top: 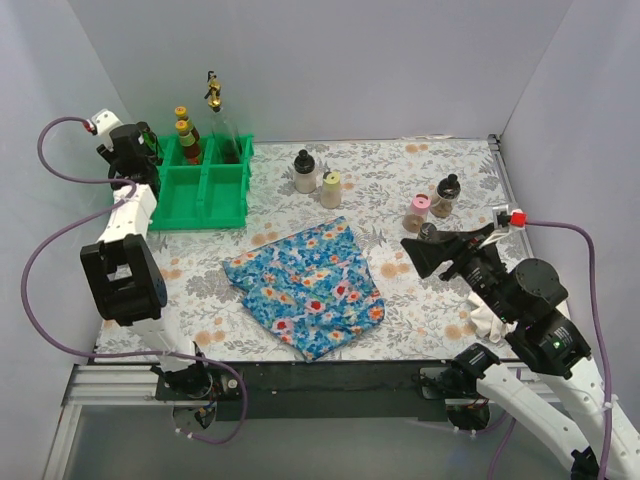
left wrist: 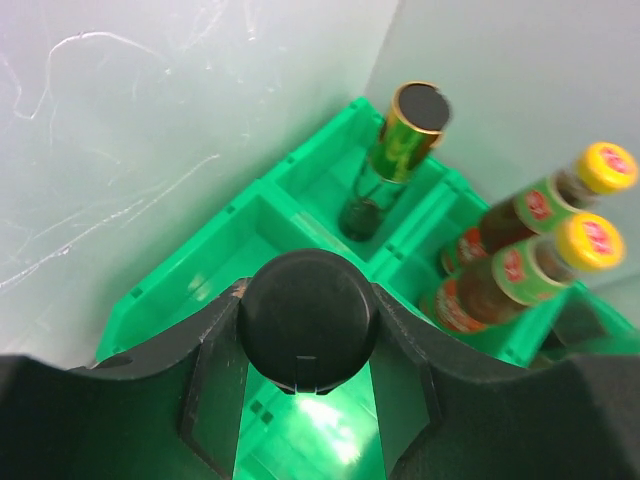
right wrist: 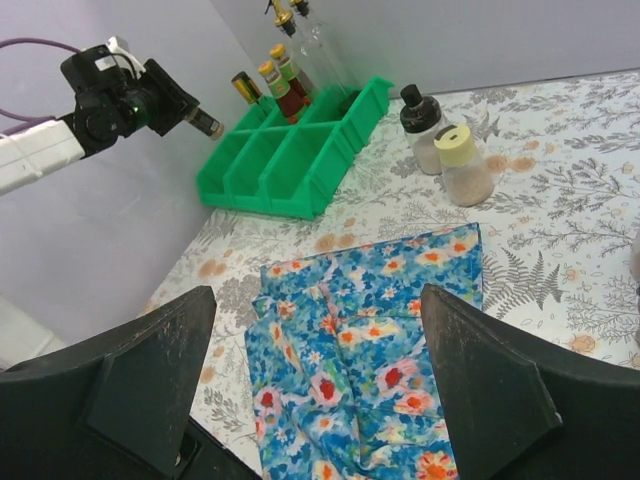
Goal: Organize the condiment bottles
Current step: Place the bottle in the storage box.
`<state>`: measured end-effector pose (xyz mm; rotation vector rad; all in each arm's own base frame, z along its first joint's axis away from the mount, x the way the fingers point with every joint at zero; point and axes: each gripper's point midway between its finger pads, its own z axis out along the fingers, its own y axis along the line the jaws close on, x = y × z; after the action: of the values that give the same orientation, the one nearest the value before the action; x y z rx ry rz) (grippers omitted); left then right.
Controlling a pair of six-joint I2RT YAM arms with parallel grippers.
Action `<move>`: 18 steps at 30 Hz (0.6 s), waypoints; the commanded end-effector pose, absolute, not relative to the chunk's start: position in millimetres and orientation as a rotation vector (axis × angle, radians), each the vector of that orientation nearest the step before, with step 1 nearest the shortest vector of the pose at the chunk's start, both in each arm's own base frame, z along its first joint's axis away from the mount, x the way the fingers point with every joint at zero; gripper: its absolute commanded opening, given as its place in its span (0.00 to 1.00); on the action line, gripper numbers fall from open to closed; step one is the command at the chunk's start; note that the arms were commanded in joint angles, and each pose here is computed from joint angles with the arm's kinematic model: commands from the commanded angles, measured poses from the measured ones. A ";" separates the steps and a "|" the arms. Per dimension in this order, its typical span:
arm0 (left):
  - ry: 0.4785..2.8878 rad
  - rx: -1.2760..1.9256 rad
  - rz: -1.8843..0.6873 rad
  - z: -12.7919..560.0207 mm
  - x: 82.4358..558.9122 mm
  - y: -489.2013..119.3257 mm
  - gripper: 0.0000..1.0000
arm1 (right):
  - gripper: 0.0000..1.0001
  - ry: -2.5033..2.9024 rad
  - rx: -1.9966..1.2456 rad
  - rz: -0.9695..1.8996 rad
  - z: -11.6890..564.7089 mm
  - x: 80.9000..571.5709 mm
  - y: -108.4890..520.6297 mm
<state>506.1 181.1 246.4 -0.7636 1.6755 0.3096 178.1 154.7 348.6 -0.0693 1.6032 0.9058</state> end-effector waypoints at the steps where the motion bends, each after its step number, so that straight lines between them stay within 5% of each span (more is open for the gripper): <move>1: 1.548 -0.798 0.425 258.3 512.5 210.1 0.00 | 0.93 1.579 -0.128 0.922 352.4 183.8 167.2; 18: 1.662 -0.834 0.454 160.2 529.2 225.6 0.00 | 0.93 1.586 -0.103 0.882 342.4 196.4 167.6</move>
<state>530.0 216.7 159.3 -0.8140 1.7072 0.4356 189.9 167.3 331.5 -0.1052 1.6489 0.8904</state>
